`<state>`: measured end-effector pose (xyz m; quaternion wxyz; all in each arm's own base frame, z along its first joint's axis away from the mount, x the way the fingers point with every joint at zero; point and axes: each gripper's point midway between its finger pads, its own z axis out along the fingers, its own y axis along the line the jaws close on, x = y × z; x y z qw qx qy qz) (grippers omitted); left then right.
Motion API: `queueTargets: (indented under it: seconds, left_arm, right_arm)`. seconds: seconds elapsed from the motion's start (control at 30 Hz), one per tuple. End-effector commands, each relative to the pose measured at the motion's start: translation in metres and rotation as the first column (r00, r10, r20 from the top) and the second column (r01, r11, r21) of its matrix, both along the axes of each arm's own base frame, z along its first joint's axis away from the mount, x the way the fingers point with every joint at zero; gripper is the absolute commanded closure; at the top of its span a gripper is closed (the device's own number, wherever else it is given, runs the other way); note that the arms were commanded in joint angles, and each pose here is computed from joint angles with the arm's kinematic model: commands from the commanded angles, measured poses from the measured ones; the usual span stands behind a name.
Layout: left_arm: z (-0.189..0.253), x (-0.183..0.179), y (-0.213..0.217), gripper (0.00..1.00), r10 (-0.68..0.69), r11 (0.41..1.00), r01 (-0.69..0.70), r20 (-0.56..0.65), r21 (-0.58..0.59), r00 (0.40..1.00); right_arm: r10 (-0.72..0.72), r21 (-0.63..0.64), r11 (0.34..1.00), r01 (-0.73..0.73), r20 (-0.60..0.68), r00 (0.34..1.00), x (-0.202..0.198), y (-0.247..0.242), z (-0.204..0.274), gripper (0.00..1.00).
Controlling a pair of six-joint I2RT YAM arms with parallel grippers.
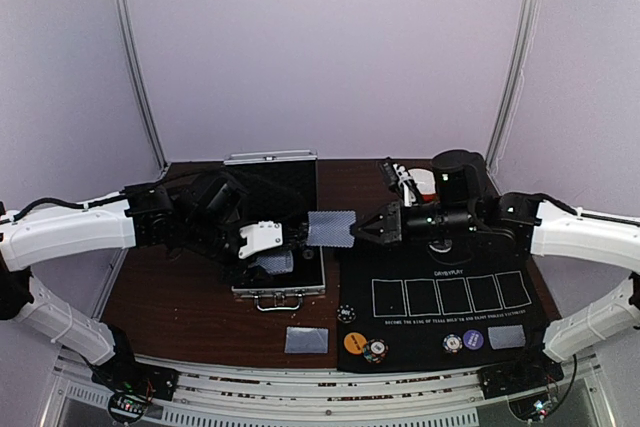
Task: Distribute texas hold em gaming equipment
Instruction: Pick up the poker card from the face-down deck piles, then distribute the poker card in the big blind area.
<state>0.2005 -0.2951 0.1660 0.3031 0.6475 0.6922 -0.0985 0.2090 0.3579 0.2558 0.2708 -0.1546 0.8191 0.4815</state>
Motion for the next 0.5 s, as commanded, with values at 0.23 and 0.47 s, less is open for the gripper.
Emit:
queueTargets:
  seconds: [0.23, 0.47]
  left_arm:
    - [0.014, 0.012, -0.004, 0.48, 0.045, 0.998, -0.043, 0.034, -0.044, 0.998]
    - [0.013, 0.012, 0.000, 0.48, 0.055, 0.998, -0.054, 0.029, -0.031, 0.998]
  right_arm:
    - [-0.103, -0.141, 0.988, 0.062, -0.304, 0.947, -0.042, -0.005, -0.096, 1.00]
    - [-0.020, -0.013, 1.000, 0.016, -0.449, 0.893, -0.075, 0.060, -0.139, 1.00]
